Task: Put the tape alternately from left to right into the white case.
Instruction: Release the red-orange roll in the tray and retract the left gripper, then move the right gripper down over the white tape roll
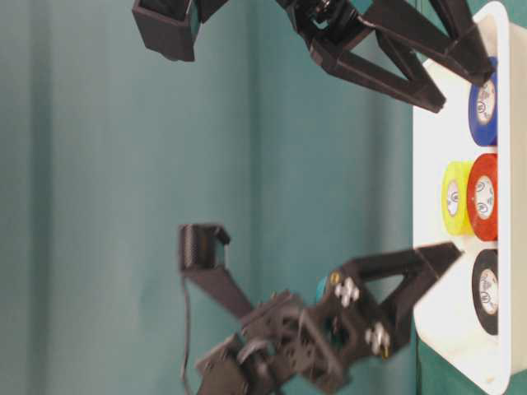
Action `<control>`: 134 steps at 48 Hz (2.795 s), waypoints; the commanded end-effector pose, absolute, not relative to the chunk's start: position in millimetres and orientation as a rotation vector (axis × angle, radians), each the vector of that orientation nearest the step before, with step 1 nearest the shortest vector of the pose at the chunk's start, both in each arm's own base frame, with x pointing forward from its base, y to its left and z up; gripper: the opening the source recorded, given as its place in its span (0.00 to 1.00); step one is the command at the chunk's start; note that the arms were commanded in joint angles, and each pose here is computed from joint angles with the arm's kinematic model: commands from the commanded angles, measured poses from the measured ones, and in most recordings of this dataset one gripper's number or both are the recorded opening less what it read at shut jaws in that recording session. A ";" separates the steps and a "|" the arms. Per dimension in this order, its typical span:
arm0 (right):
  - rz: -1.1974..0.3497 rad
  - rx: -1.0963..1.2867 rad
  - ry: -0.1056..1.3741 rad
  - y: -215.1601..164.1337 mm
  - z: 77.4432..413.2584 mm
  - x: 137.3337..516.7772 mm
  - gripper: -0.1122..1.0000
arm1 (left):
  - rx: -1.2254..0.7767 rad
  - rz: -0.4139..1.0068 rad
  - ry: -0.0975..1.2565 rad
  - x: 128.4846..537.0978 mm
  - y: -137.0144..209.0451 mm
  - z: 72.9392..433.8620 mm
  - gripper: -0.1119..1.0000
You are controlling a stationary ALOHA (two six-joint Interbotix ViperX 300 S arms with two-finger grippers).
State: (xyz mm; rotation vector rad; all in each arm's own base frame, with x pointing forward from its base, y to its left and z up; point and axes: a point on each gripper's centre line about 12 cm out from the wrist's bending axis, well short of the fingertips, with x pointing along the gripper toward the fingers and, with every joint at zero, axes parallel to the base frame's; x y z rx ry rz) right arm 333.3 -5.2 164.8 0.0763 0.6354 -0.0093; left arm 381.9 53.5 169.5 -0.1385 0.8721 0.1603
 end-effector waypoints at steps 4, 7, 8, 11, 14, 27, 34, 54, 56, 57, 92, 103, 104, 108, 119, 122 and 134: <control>-0.006 0.077 0.612 -4.9 171.0 335.4 0.87 | -0.100 0.087 0.819 373.0 23.9 189.9 0.94; -0.006 0.077 0.613 -4.9 170.9 335.3 0.87 | -0.085 0.052 0.824 367.7 10.0 189.5 0.94; -0.007 0.078 0.614 -5.0 170.8 335.2 0.87 | -0.080 0.042 0.824 366.4 6.0 189.6 0.94; -0.009 0.082 0.619 -5.0 169.3 334.0 0.87 | -0.069 0.018 0.831 362.4 -3.5 187.4 0.94; -0.010 0.085 0.626 -4.5 167.2 332.3 0.87 | -0.061 -0.005 0.837 358.7 -12.9 186.0 0.94; -0.012 0.111 0.631 -1.6 166.1 331.4 0.87 | -0.028 -0.077 0.857 351.2 -39.7 180.0 0.94; -0.010 0.111 0.631 -1.1 166.1 331.4 0.87 | -0.019 -0.095 0.861 349.5 -46.6 178.2 0.94; 0.003 0.104 0.623 3.0 169.1 332.0 0.87 | -0.017 -0.100 0.841 348.5 -48.0 175.9 0.94; 0.013 0.100 0.617 6.0 171.1 331.7 0.87 | -0.017 -0.100 0.841 348.7 -48.0 175.5 0.94; 0.016 0.100 0.614 7.1 172.1 331.5 0.87 | -0.017 -0.102 0.841 348.7 -48.6 175.5 0.94; 0.177 0.060 0.588 61.3 183.3 321.3 0.87 | -0.018 -0.100 0.833 350.4 -48.2 174.0 0.94; 0.229 0.062 0.593 80.4 183.3 317.1 0.87 | -0.018 -0.100 0.830 350.5 -48.2 174.7 0.94; 0.231 0.066 0.595 81.7 182.7 316.3 0.87 | -0.019 -0.101 0.832 350.5 -48.8 174.1 0.94; 0.244 0.083 0.602 87.3 180.6 313.1 0.87 | -0.019 -0.100 0.832 350.6 -48.2 174.1 0.94; 0.241 0.111 0.618 89.5 177.0 309.6 0.87 | -0.019 -0.100 0.833 350.4 -48.2 174.0 0.94; 0.244 0.115 0.617 91.0 177.5 309.6 0.87 | -0.019 -0.100 0.832 350.6 -48.2 174.1 0.94; 0.245 0.151 0.654 99.2 168.8 311.6 0.87 | -0.019 -0.100 0.833 350.4 -48.2 174.0 0.94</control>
